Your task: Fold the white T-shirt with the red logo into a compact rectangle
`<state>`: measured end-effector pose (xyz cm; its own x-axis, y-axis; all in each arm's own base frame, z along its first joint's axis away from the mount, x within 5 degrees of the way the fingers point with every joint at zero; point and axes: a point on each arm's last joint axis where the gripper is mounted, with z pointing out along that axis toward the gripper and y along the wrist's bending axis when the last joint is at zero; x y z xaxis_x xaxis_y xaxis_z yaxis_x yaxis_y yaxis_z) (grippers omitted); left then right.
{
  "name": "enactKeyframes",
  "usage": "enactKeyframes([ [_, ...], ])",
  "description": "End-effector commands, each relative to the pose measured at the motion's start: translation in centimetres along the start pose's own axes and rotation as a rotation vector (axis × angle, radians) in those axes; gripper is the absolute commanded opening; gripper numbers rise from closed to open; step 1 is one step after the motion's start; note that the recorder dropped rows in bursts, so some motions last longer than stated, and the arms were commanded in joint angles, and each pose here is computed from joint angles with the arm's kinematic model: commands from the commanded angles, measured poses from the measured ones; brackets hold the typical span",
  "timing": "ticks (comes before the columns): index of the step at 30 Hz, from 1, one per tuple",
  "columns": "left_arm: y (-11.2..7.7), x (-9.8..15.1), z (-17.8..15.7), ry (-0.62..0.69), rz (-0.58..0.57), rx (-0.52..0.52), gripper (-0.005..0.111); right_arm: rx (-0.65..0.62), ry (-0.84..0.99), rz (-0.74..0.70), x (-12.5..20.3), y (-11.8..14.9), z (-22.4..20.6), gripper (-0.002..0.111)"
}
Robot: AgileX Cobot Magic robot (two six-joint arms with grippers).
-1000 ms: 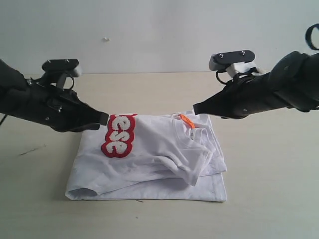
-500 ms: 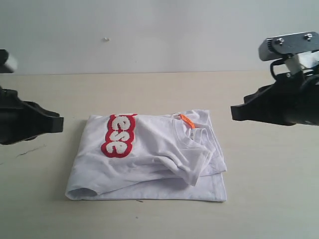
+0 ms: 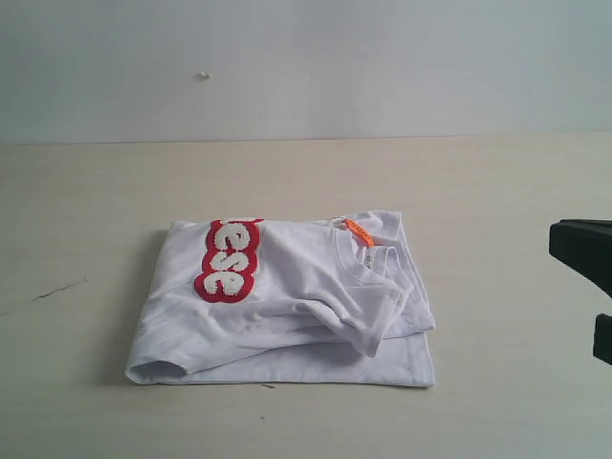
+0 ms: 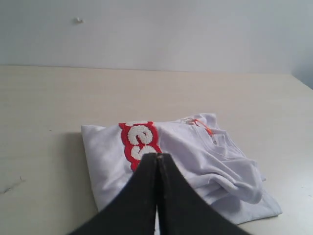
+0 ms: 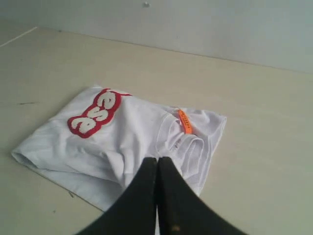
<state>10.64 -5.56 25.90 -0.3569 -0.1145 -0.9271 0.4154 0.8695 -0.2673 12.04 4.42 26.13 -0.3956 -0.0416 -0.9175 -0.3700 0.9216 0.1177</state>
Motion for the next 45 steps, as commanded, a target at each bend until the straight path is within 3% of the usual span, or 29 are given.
enactKeyframes([
  [1, -0.5, 0.5, -0.8, 0.014, 0.006, 0.057, 0.000, -0.007, -0.016, -0.010, 0.1, 0.2, -0.6, 0.000],
  [20, -0.4, 0.4, -1.2, -0.005, 0.019, 0.045, 0.000, -0.003, -0.021, -0.012, 0.0, 0.1, -0.6, 0.000],
  [30, 0.7, -0.8, -3.8, -0.212, 0.019, -0.118, 0.000, -0.003, -0.021, -0.012, 0.0, 0.1, -0.6, 0.000],
  [45, 0.3, -1.3, -6.1, -0.381, 0.015, -0.146, 0.000, -0.003, -0.021, -0.012, 0.0, 0.1, -0.6, 0.000],
])
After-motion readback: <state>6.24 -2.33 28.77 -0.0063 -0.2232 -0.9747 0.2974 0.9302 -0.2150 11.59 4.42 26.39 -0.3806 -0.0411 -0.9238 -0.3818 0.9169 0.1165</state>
